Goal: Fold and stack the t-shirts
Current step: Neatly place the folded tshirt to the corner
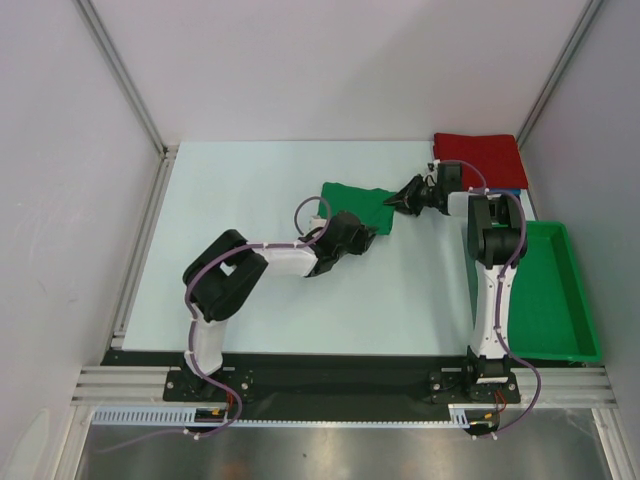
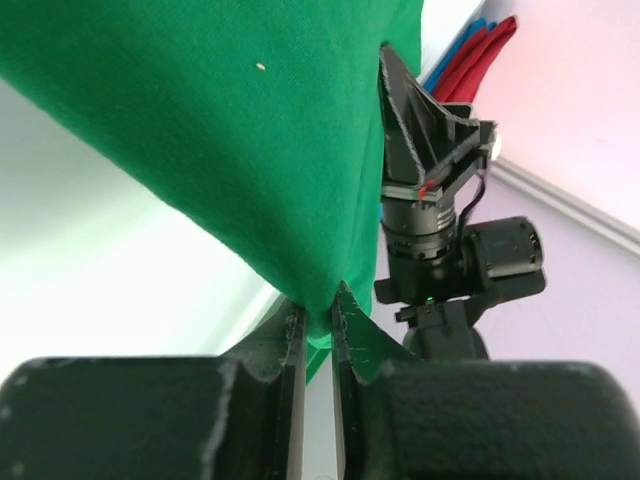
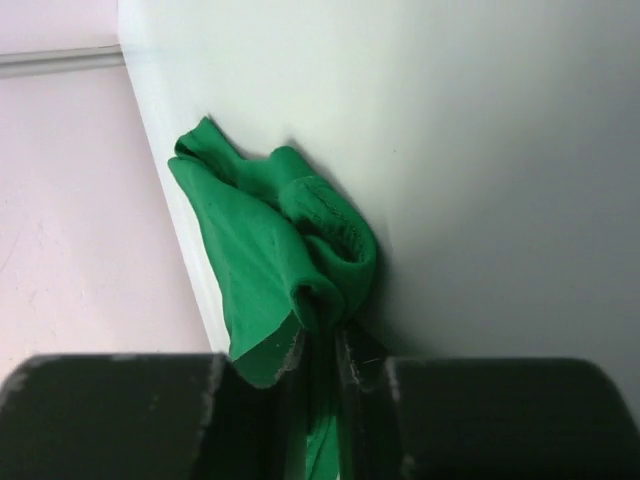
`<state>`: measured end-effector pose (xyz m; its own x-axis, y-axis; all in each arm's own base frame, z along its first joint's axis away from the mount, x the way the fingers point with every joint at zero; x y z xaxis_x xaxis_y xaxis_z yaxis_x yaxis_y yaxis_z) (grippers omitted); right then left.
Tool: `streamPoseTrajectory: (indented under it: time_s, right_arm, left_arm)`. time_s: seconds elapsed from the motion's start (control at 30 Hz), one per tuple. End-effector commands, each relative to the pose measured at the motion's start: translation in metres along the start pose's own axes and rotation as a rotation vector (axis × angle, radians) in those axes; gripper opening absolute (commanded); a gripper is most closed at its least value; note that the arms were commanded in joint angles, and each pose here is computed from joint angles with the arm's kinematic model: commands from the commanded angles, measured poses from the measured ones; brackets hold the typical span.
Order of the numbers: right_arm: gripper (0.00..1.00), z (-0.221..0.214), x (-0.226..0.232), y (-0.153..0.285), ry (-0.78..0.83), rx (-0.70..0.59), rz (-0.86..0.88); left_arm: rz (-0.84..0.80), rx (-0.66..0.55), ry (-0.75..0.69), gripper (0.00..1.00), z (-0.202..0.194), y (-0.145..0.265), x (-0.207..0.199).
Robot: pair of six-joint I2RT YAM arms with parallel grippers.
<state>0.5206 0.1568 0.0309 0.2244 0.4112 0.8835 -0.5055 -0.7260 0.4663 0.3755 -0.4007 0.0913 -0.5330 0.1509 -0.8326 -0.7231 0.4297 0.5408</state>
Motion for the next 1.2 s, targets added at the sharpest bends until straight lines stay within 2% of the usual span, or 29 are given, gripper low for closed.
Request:
streamPoseTrajectory:
  time_s: [0.0, 0.07, 0.1, 0.17, 0.2, 0.27, 0.3, 0.33, 0.37, 0.4, 0.43, 0.5, 0.53, 0.6, 0.67, 0.7, 0.73, 0.8, 0.9, 1.07, 1.17]
  right_arm:
    - [0.14, 0.014, -0.006, -0.003, 0.105, -0.057, -0.027]
    - [0.0, 0.015, -0.003, -0.001, 0.14, -0.061, -0.045]
    - [0.0, 0.019, 0.003, 0.001, 0.168, -0.064, -0.049]
    - [0.0, 0.019, -0.001, 0.006, 0.214, -0.054, -0.092]
    - [0.0, 0.021, 0.004, 0.011, 0.234, -0.06, -0.096]
    - [0.0, 0.021, 0.004, 0.018, 0.283, -0.067, -0.123]
    - [0.0, 0.022, 0.015, 0.026, 0.322, -0.081, -0.126]
    - [0.0, 0.02, 0.008, 0.03, 0.333, -0.086, -0.178]
    - [0.0, 0.021, 0.008, 0.036, 0.384, -0.09, -0.205]
    - [0.0, 0.018, 0.012, 0.045, 0.402, -0.087, -0.238]
    - [0.0, 0.023, 0.011, 0.051, 0.433, -0.113, -0.283]
    - [0.0, 0.026, 0.012, 0.063, 0.508, -0.125, -0.342]
    - [0.0, 0.029, 0.012, 0.076, 0.524, -0.146, -0.404]
    - [0.0, 0.032, 0.011, 0.091, 0.584, -0.151, -0.476]
    - [0.0, 0.043, 0.018, 0.108, 0.64, -0.197, -0.55]
    - [0.0, 0.043, 0.015, 0.117, 0.673, -0.182, -0.591]
    - [0.0, 0.048, 0.016, 0.125, 0.693, -0.199, -0.632]
    - [0.0, 0.053, 0.032, 0.141, 0.738, -0.218, -0.651]
    - [0.0, 0.064, 0.049, 0.169, 0.759, -0.294, -0.703]
    - [0.0, 0.093, 0.084, 0.202, 0.805, -0.409, -0.718]
    - [0.0, 0.108, 0.103, 0.209, 0.863, -0.419, -0.728]
  left_arm:
    - [-0.055, 0.064, -0.035, 0.18, -0.01, 0.019, -0.023]
    - [-0.04, 0.113, -0.069, 0.23, -0.017, 0.022, -0.014]
    - [-0.051, 0.133, -0.104, 0.31, -0.019, 0.023, -0.012]
    - [-0.057, 0.208, -0.153, 0.37, -0.03, 0.03, -0.005]
    - [-0.05, 0.228, -0.227, 0.41, -0.032, 0.032, 0.001]
    - [-0.043, 0.281, -0.317, 0.42, -0.039, 0.042, 0.004]
    - [-0.077, 0.368, -0.388, 0.4, -0.049, 0.052, 0.006]
    - [-0.093, 0.404, -0.403, 0.39, -0.046, 0.061, 0.017]
    - [-0.205, 0.446, -0.405, 0.4, -0.052, 0.075, 0.003]
    - [-0.241, 0.47, -0.396, 0.41, -0.05, 0.086, 0.005]
    - [-0.279, 0.482, -0.395, 0.44, -0.047, 0.096, 0.007]
    - [-0.387, 0.532, -0.413, 0.67, -0.04, 0.128, 0.011]
    - [-0.376, 0.542, -0.425, 0.68, -0.034, 0.137, 0.028]
    - [-0.445, 0.555, -0.488, 0.65, -0.031, 0.164, 0.023]
    - [-0.395, 0.547, -0.555, 0.62, -0.024, 0.173, 0.046]
    - [-0.452, 0.534, -0.643, 0.62, -0.023, 0.188, 0.037]
    - [-0.39, 0.533, -0.691, 0.62, -0.019, 0.189, 0.051]
    - [-0.427, 0.495, -0.835, 0.63, -0.014, 0.203, 0.044]
    - [-0.388, 0.427, -0.997, 0.65, 0.001, 0.208, 0.046]
    - [-0.403, 0.37, -1.094, 0.71, 0.021, 0.22, 0.037]
    - [-0.392, 0.358, -1.099, 0.71, 0.033, 0.218, 0.034]
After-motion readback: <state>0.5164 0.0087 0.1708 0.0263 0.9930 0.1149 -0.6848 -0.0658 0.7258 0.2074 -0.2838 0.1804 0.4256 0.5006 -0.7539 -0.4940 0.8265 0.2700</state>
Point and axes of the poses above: each gripper's point midway between its finger pads, its own y axis back along the fingers, its own x axis along the line the jaws close on, z = x × y, the point moved 1 cm from there along y, back along the fingers, and after that the axes turned 6 degrees about -y, right-handed, at the moved point
